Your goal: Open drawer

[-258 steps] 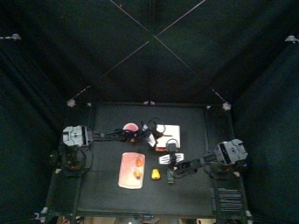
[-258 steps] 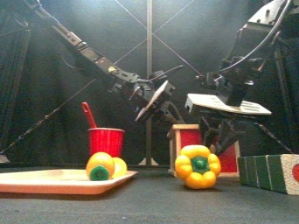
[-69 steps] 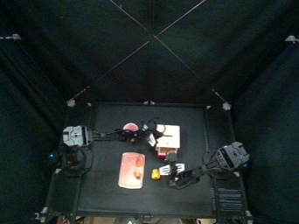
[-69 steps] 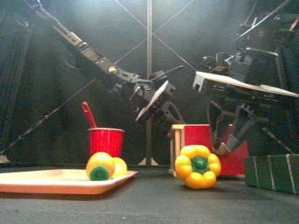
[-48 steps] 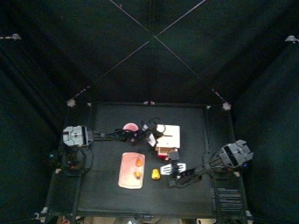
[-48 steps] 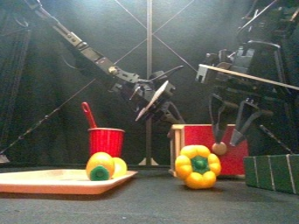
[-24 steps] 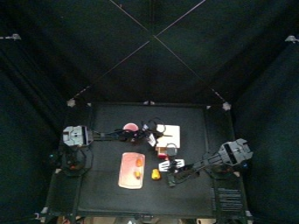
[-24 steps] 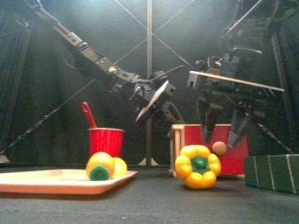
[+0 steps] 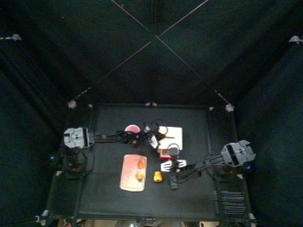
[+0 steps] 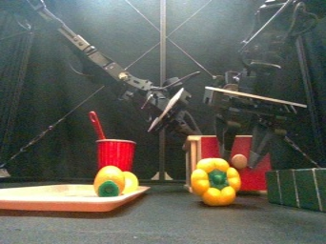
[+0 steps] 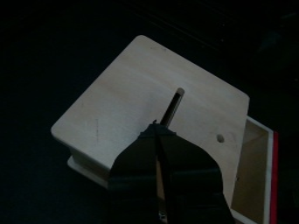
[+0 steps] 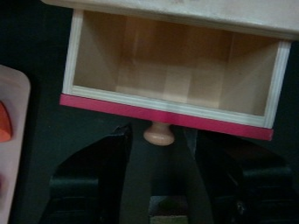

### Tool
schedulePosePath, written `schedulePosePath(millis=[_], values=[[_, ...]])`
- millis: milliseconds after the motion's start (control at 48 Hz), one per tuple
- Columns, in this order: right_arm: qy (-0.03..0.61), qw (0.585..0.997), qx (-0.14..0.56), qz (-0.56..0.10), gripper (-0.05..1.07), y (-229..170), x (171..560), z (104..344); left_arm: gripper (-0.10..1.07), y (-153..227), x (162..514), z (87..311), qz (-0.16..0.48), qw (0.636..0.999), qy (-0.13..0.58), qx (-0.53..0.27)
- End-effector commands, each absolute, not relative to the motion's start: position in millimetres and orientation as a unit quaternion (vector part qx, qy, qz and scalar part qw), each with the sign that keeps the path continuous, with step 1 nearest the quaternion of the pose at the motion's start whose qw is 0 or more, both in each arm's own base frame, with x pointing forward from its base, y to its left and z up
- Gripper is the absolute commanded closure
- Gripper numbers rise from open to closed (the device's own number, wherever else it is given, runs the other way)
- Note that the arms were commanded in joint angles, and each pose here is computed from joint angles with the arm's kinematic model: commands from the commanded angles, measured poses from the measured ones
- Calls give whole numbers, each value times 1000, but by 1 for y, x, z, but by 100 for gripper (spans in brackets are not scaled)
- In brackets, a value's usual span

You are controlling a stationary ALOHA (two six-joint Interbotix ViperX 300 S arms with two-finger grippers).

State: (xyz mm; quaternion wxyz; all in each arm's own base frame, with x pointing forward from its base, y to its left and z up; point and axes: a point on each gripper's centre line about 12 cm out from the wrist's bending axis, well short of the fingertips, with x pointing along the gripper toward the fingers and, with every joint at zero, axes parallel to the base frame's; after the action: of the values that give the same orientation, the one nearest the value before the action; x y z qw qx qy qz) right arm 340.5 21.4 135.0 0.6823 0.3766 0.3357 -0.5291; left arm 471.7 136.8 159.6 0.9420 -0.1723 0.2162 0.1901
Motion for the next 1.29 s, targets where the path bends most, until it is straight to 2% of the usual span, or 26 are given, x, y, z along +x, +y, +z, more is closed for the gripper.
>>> schedulePosePath(millis=[0,396,708,812,1271], values=[[327,683,386,-526,18,17,344,141,71,142,471,162,195,941,216,-175],[329,680,383,-532,19,14,346,135,71,142,470,161,195,940,216,-176],[329,679,384,-532,41,12,347,134,71,143,470,161,196,940,216,-175],[329,678,384,-533,45,13,347,134,71,142,470,160,195,940,217,-175],[330,681,383,-529,46,15,348,135,71,143,470,161,196,940,216,-175]])
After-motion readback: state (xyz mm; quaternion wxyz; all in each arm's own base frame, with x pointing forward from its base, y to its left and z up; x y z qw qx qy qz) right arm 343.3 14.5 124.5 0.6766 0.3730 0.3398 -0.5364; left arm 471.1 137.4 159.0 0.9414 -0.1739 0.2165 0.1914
